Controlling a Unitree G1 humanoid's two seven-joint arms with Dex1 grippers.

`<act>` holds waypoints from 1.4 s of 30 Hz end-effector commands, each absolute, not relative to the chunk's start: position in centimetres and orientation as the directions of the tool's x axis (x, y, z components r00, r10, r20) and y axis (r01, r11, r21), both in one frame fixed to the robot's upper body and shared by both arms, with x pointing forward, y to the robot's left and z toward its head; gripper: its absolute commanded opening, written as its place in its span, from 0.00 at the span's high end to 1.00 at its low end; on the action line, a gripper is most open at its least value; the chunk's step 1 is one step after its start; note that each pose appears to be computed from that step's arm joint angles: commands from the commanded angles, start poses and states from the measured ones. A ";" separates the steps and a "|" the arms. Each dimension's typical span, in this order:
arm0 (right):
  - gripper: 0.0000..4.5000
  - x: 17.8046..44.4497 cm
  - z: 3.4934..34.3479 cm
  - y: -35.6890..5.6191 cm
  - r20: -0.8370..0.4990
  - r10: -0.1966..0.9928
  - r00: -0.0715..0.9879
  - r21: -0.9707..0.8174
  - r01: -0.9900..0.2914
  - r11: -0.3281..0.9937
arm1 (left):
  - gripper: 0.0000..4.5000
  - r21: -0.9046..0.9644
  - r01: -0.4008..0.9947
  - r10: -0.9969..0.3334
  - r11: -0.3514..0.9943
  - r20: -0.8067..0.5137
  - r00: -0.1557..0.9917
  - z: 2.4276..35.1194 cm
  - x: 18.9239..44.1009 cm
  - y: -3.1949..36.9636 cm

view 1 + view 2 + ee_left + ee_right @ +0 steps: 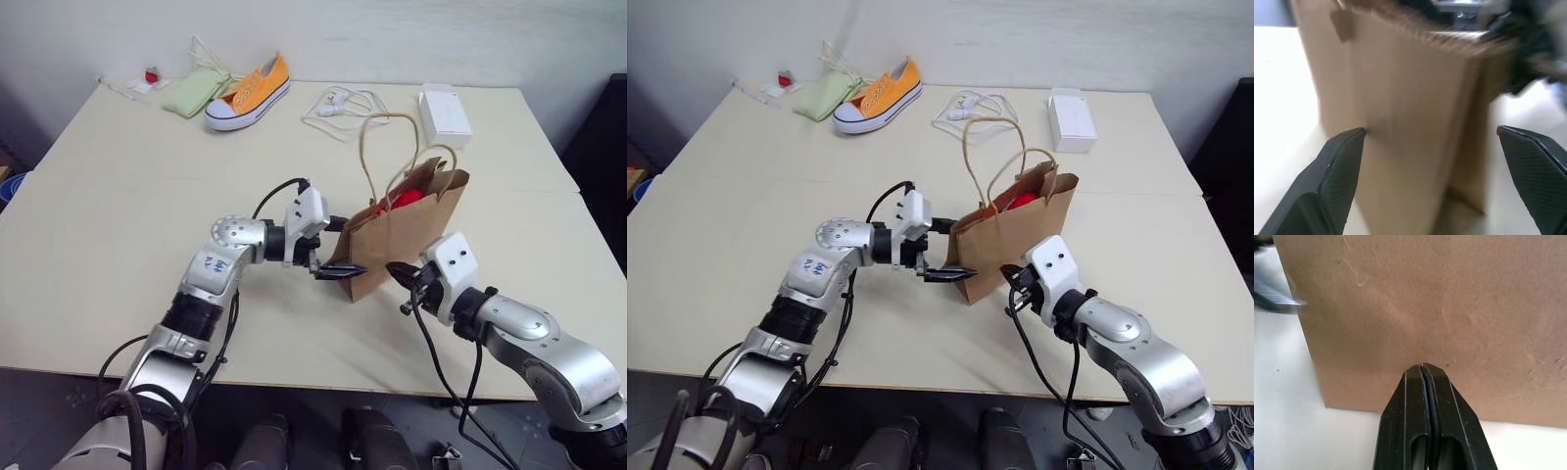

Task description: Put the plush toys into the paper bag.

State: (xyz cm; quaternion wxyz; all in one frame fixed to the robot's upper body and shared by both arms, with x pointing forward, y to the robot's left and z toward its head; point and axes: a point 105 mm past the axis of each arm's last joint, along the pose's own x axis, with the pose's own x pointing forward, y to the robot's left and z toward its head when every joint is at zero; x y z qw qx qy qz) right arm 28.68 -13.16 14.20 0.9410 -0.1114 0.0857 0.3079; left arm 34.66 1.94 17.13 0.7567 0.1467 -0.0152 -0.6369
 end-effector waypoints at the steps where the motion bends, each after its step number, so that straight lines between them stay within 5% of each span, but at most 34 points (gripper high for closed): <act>1: 0.99 28.4 14.8 -12.9 -0.203 0.575 0.793 -0.171 -0.607 0.776 | 0.00 0.287 0.937 -0.959 0.199 -0.140 0.247 18.0 35.7 1.5; 3: 0.99 28.4 14.9 -12.9 -0.199 0.575 0.794 -0.170 -0.606 0.777 | 0.00 0.266 0.939 -0.957 0.217 -0.132 0.259 17.8 35.9 1.4; 6: 1.00 28.5 15.2 -12.9 -0.185 0.574 0.798 -0.180 -0.602 0.778 | 0.14 0.250 0.951 -0.968 0.179 -0.130 0.216 17.3 35.4 0.9; 14: 1.00 26.5 17.1 -13.6 -0.130 0.595 0.794 -0.207 -0.608 0.766 | 0.65 0.219 0.960 -0.979 0.174 -0.068 0.193 18.0 35.8 1.1; 19: 1.00 22.8 19.4 -15.3 -0.096 0.613 0.784 -0.231 -0.616 0.753 | 0.99 0.166 0.985 -0.999 -0.050 -0.025 -0.047 19.4 34.1 2.0; 25: 1.00 17.8 21.3 -18.1 -0.156 0.606 0.780 -0.270 -0.624 0.733 | 0.99 0.160 0.964 -0.976 -0.211 -0.097 -0.197 18.9 34.3 2.4; 32: 1.00 15.8 21.1 -20.7 -0.224 0.512 0.829 -0.280 -0.558 0.781 | 0.99 0.177 0.959 -0.959 -0.220 -0.220 -0.179 16.4 35.3 2.7; 38: 1.00 16.7 21.5 -23.4 -0.211 0.464 0.861 -0.271 -0.507 0.818 | 0.73 0.145 0.980 -0.966 -0.135 -0.240 -0.098 18.1 35.9 7.9; 42: 0.80 16.1 22.7 -24.8 -0.251 0.540 0.803 -0.217 -0.590 0.777 | 0.49 0.070 0.993 -0.951 -0.097 -0.301 -0.072 20.5 34.0 13.1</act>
